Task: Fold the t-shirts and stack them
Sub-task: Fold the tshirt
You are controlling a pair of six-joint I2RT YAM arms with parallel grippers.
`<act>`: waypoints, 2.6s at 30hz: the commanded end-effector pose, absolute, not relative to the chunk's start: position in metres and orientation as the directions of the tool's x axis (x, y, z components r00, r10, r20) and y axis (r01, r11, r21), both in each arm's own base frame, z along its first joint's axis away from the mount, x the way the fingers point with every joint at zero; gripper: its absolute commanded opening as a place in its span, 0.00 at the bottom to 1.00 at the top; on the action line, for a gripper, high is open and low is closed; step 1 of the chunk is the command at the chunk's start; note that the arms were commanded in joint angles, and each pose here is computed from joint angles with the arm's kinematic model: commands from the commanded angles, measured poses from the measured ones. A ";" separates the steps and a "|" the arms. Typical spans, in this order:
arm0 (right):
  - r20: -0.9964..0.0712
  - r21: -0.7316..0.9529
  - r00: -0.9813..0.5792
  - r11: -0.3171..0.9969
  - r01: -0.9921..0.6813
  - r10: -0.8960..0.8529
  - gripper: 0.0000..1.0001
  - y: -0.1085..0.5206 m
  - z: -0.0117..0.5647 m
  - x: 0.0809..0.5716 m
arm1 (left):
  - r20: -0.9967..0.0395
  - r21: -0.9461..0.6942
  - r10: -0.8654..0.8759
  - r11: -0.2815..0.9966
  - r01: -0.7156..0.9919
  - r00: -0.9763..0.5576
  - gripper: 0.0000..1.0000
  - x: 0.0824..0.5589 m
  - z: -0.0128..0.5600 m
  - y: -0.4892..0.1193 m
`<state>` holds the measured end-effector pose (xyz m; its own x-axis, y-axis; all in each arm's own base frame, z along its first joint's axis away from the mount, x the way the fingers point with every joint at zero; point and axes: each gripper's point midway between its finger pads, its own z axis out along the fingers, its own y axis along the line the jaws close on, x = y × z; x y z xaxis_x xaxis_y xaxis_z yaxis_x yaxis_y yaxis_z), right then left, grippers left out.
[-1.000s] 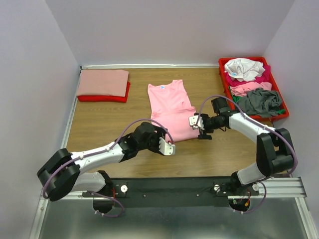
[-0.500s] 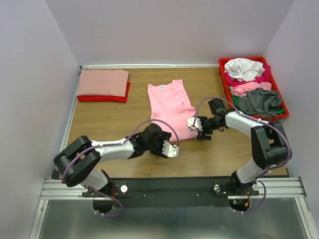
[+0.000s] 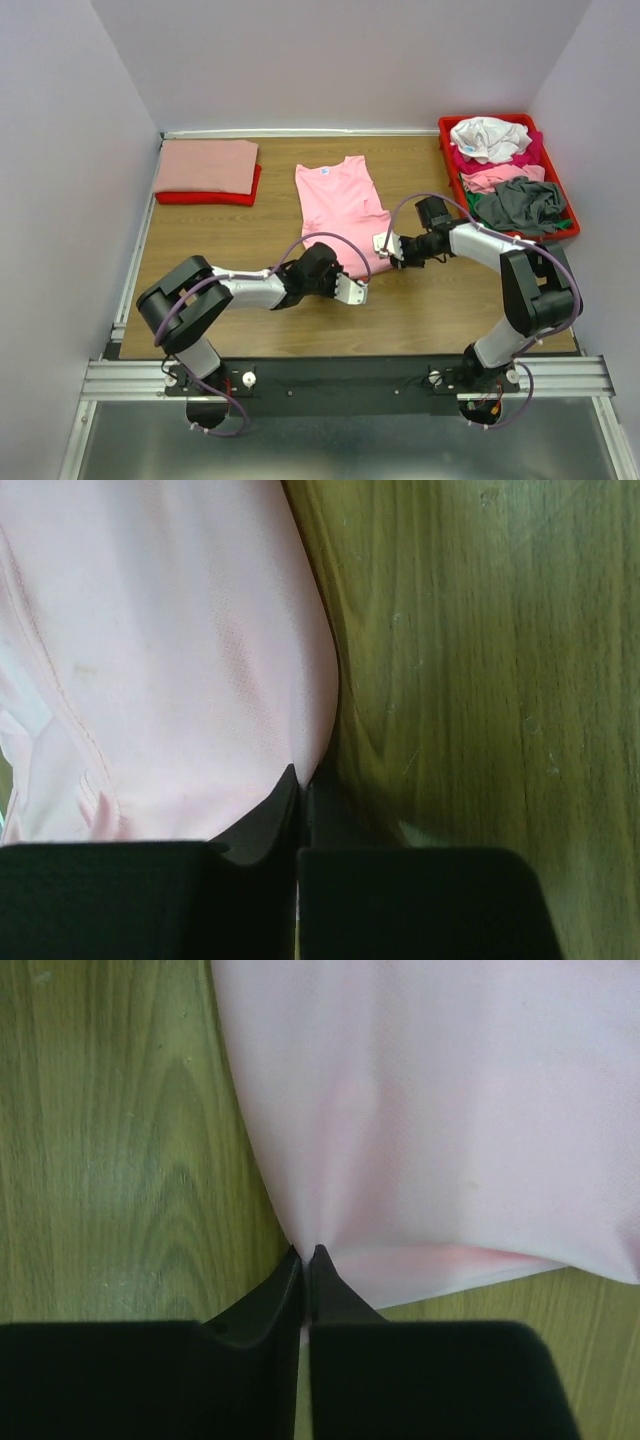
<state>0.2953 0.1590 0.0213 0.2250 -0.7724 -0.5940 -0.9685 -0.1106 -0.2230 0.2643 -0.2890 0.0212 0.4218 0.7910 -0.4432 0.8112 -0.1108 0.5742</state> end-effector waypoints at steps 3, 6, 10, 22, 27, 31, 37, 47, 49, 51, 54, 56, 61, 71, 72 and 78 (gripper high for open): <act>-0.587 -0.218 0.227 -0.118 -0.969 -0.777 0.00 0.157 0.020 0.288 | -0.451 0.521 0.802 -0.120 0.845 0.392 0.00 0.244 0.017 -0.269; -0.583 -0.171 0.231 -0.161 -0.972 -0.779 0.01 0.153 0.024 0.270 | -0.495 0.508 0.753 -0.153 0.848 0.433 0.00 0.230 0.032 -0.278; -0.605 -0.104 0.250 -0.236 -0.966 -0.756 0.01 0.149 0.045 0.235 | -0.568 0.460 0.669 -0.225 0.859 0.479 0.00 0.196 0.053 -0.294; -0.714 -0.098 0.283 -0.309 -0.946 -0.641 0.00 0.146 0.137 0.141 | -0.769 0.264 0.446 -0.431 0.863 0.458 0.00 0.070 0.106 -0.317; -0.745 -0.169 0.292 -0.254 -0.952 -0.599 0.00 0.159 0.164 0.157 | -0.770 0.318 0.427 -0.388 0.865 0.475 0.00 0.075 0.125 -0.314; -0.767 -0.191 0.279 -0.210 -0.959 -0.577 0.00 0.174 0.170 0.187 | -0.751 0.371 0.438 -0.338 0.865 0.494 0.00 0.093 0.130 -0.309; -0.803 -0.202 0.230 -0.112 -0.973 -0.549 0.00 0.203 0.179 0.256 | -0.734 0.520 0.463 -0.087 0.850 0.496 0.00 0.185 0.157 -0.288; -0.805 -0.138 -0.001 0.189 -0.972 -0.593 0.00 0.231 0.147 0.399 | -0.737 0.557 0.523 0.112 0.823 0.428 0.00 0.324 0.142 -0.256; -0.810 -0.134 -0.047 0.263 -0.955 -0.584 0.00 0.234 0.142 0.421 | -0.733 0.546 0.549 0.124 0.828 0.401 0.00 0.345 0.129 -0.254; -0.796 -0.140 -0.091 0.328 -0.934 -0.599 0.00 0.231 0.128 0.441 | -0.745 0.529 0.558 0.160 0.833 0.366 0.00 0.365 0.126 -0.252; -0.779 -0.157 -0.129 0.390 -0.908 -0.613 0.00 0.226 0.116 0.458 | -0.737 0.564 0.550 0.180 0.806 0.393 0.00 0.384 0.141 -0.252; -0.784 -0.159 -0.153 0.433 -0.887 -0.601 0.01 0.224 0.116 0.468 | -0.725 0.588 0.557 0.196 0.785 0.405 0.00 0.394 0.150 -0.251; -0.800 -0.138 -0.193 0.486 -0.863 -0.569 0.00 0.229 0.111 0.484 | -0.716 0.617 0.557 0.222 0.755 0.421 0.00 0.415 0.166 -0.250; -0.812 -0.131 -0.238 0.563 -0.816 -0.533 0.00 0.227 0.120 0.500 | -0.699 0.641 0.560 0.215 0.737 0.444 0.00 0.437 0.165 -0.253; -0.812 -0.131 -0.238 0.563 -0.816 -0.533 0.01 0.225 0.121 0.497 | -0.696 0.648 0.556 0.215 0.731 0.454 0.00 0.438 0.168 -0.253; -0.825 -0.132 -0.205 0.531 -0.837 -0.527 0.00 0.226 0.134 0.480 | -0.677 0.675 0.541 0.187 0.714 0.498 0.00 0.430 0.186 -0.254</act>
<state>0.4869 0.2231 0.1118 -0.2438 -0.5455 -0.8018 -0.8355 0.5380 -0.1120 0.4333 -0.2486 0.1516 0.4091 0.5862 -0.6993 0.7568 0.2103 0.6189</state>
